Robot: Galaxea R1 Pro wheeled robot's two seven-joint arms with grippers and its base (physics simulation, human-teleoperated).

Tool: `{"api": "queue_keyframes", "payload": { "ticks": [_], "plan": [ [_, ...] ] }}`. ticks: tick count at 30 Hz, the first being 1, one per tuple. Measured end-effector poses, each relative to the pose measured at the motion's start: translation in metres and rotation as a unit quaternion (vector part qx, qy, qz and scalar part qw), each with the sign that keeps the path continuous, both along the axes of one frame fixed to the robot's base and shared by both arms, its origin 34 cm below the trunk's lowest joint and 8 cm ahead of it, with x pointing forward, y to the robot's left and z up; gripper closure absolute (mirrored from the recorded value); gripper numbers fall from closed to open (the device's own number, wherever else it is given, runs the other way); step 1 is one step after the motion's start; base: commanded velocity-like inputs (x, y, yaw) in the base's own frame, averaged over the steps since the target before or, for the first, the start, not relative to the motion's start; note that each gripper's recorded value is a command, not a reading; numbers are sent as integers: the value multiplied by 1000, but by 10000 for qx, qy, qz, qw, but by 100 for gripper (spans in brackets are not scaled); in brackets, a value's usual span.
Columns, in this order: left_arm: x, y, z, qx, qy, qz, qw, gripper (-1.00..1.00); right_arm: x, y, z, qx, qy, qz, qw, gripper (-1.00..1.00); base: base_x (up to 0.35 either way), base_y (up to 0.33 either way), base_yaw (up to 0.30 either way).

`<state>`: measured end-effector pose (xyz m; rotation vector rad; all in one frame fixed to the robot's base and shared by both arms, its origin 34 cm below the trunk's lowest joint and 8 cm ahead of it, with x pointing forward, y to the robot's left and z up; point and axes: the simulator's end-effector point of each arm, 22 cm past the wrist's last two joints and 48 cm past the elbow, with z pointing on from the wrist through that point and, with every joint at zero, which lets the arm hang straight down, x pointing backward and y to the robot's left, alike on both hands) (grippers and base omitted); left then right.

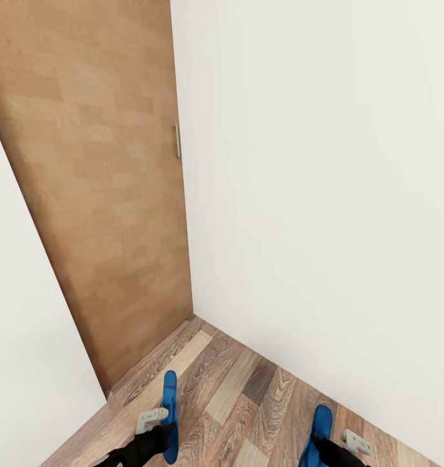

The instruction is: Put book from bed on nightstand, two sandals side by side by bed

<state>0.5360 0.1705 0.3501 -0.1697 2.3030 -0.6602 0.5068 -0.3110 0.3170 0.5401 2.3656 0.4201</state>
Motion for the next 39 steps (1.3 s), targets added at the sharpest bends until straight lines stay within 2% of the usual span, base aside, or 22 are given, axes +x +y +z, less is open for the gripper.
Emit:
{"api": "queue_keyframes", "payload": {
  "ticks": [4,8,11,14,17,39],
  "plan": [
    [-7,5,-5,189,135,162,9996,100,-16,9,-4,12,235,97,9997,100,0,0,0],
    [-16,14,-6,364,125,249,9989,100,-38,23,-11,-326,540,831,9945,100,0,0,0],
    [-22,16,-5,439,158,217,9987,100,-52,29,-13,-733,720,1617,9815,100,0,0,0],
    [-23,16,0,468,166,189,9986,100,-56,30,-9,-878,771,1885,9751,100,0,0,0],
    [-23,15,6,478,169,170,9986,100,-55,29,-3,-929,784,1965,9729,100,0,0,0],
    [-23,12,8,459,182,157,9987,100,-54,26,-1,-968,752,1977,9726,100,0,0,0]
  ]
}}
